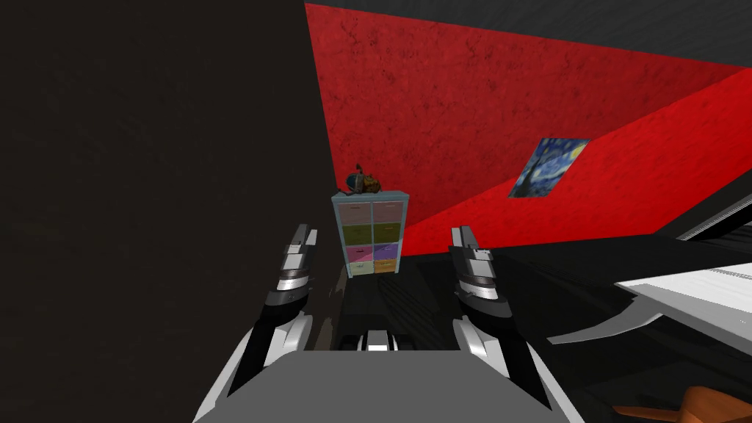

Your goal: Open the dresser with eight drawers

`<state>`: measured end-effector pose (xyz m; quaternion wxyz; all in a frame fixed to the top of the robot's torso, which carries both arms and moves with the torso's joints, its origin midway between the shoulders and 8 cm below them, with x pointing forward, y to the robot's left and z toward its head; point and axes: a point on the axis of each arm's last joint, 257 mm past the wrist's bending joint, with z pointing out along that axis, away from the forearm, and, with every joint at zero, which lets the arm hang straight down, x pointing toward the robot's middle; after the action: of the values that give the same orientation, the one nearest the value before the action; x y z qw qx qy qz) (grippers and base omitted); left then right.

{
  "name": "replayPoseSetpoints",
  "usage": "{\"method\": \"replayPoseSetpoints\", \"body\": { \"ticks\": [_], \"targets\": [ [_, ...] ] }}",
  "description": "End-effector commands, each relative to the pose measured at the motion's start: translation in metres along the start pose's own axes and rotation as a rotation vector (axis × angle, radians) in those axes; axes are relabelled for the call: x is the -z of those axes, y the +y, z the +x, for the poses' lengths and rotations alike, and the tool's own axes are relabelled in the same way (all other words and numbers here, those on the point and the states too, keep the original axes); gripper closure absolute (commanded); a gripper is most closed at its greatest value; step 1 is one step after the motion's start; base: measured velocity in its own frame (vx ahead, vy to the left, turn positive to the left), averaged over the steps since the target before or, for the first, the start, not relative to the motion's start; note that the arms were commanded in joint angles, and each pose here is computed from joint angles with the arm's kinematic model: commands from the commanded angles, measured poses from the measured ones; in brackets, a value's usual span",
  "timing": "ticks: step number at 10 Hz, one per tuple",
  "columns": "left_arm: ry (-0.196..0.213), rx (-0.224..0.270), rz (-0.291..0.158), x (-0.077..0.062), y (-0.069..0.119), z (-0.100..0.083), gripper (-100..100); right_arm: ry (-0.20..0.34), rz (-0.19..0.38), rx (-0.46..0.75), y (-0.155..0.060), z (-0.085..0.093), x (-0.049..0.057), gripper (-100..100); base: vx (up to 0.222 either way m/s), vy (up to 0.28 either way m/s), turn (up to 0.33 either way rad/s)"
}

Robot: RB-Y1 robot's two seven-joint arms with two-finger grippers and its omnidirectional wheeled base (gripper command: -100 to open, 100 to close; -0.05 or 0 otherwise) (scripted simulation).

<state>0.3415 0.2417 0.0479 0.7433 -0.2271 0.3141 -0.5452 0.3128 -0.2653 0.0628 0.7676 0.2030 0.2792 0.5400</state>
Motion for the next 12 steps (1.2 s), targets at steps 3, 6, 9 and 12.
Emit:
{"method": "replayPoseSetpoints", "body": {
  "ticks": [3,6,9,12],
  "targets": [
    [0.067,-0.025,-0.024,0.007,0.020,0.011,-100,0.000,0.001,0.000,0.000,0.000,0.000,0,0.058,-0.008,-0.003],
    [0.099,-0.039,-0.059,0.015,0.044,0.017,-100,0.000,0.001,0.000,0.000,0.000,0.000,0,0.091,-0.008,-0.003],
    [0.119,-0.050,-0.103,0.024,0.072,0.021,-100,0.000,0.001,0.000,0.000,0.000,0.000,0,0.100,-0.015,-0.004],
    [0.128,-0.056,-0.134,0.032,0.091,0.023,-100,0.000,0.001,0.000,0.000,0.000,0.000,0,0.086,-0.011,-0.002]
  ]
}}
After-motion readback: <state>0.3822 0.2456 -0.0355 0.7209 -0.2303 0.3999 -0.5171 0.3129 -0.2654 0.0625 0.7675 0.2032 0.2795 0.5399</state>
